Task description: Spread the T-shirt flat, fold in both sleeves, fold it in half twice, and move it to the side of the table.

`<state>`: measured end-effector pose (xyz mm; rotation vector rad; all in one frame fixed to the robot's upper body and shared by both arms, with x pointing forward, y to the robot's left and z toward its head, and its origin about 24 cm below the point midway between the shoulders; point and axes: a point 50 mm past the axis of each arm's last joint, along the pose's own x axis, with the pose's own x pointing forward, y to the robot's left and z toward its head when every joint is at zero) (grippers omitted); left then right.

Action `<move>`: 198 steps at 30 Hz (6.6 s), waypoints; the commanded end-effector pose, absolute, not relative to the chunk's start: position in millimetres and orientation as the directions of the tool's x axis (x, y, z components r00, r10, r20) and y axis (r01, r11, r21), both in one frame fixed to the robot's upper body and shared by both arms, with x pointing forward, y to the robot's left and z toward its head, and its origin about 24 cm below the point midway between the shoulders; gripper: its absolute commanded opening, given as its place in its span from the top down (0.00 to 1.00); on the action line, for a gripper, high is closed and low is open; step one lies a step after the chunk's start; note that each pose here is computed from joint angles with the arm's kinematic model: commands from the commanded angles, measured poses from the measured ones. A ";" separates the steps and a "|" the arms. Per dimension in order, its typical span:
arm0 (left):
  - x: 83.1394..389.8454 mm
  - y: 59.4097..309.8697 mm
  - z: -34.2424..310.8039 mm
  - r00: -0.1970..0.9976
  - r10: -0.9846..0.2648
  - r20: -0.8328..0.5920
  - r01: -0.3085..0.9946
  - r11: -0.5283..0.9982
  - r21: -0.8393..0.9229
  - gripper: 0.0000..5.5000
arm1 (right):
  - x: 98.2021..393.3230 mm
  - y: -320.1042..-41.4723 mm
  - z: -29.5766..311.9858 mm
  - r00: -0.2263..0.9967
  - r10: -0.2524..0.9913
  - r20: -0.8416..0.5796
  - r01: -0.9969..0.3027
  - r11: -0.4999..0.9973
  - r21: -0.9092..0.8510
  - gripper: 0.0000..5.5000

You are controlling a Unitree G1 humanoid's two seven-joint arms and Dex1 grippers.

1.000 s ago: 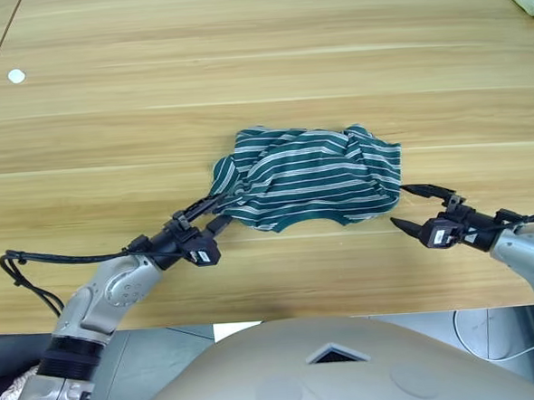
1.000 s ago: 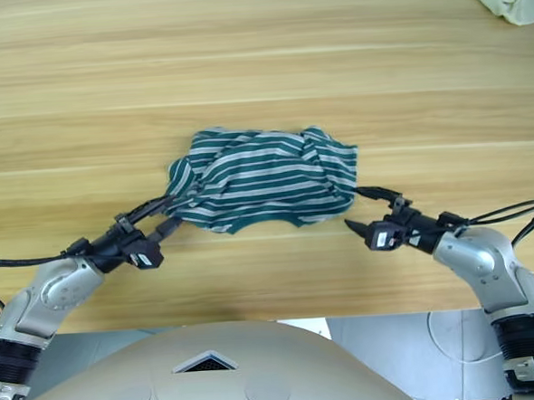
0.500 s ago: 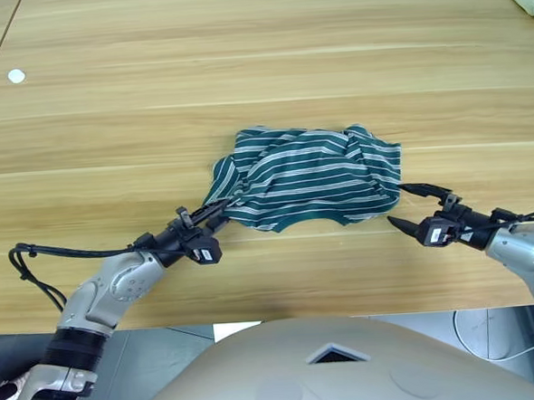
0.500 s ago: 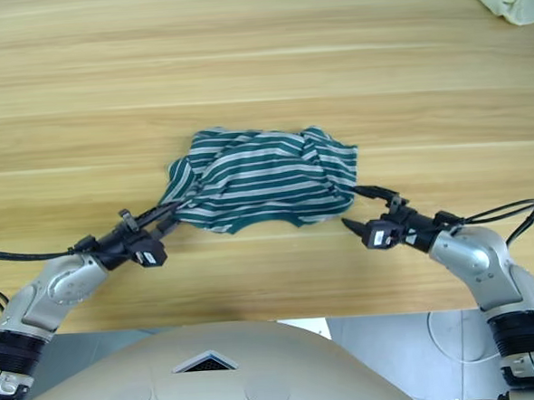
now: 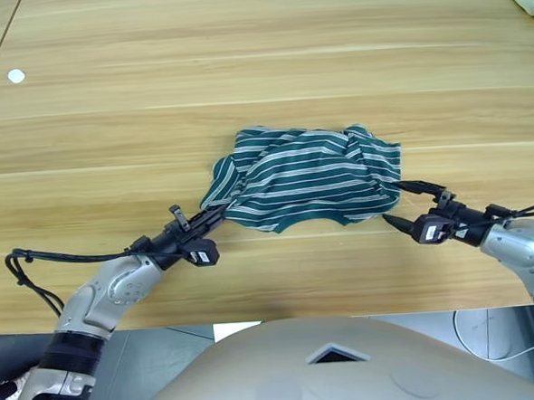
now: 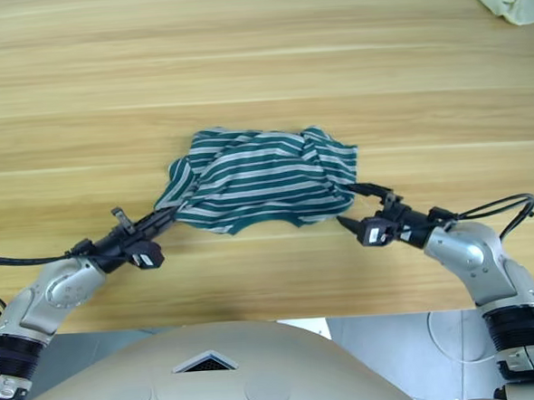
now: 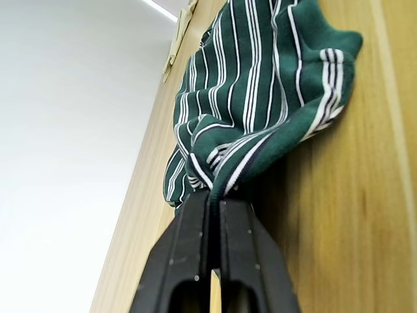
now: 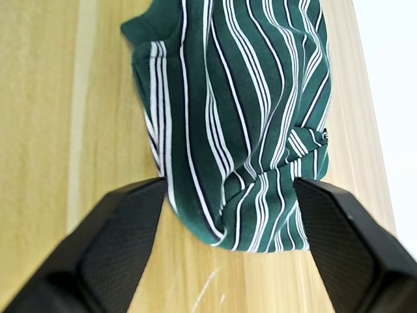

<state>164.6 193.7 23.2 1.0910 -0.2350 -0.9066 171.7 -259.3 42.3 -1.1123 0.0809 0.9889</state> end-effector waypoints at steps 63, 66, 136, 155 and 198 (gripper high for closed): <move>169.0 171.1 23.3 0.524 -0.832 -0.184 0.515 0.138 0.846 1.00 | 178.1 -259.7 25.9 0.602 0.626 -0.495 -0.699 0.114 -0.706 0.35; 170.3 175.5 17.8 0.535 -0.816 -0.217 0.533 0.127 0.836 1.00 | 176.6 -260.4 28.0 0.590 0.627 -0.509 -0.703 0.088 -0.705 0.35; 186.7 200.7 39.8 0.715 -0.696 -0.063 0.355 0.284 0.891 1.00 | 176.3 -256.0 14.0 0.513 0.660 -0.549 -0.741 0.017 -0.672 1.00; 254.0 221.6 144.8 0.631 -0.573 0.523 0.347 0.812 0.470 1.00 | 280.3 -209.2 188.7 0.558 0.611 0.562 -0.498 0.788 -0.362 1.00; 144.9 222.7 -20.0 0.551 -0.774 -0.312 0.810 0.406 0.423 0.83 | 181.4 -266.3 23.9 0.573 0.741 -0.351 -0.776 0.352 -0.523 0.92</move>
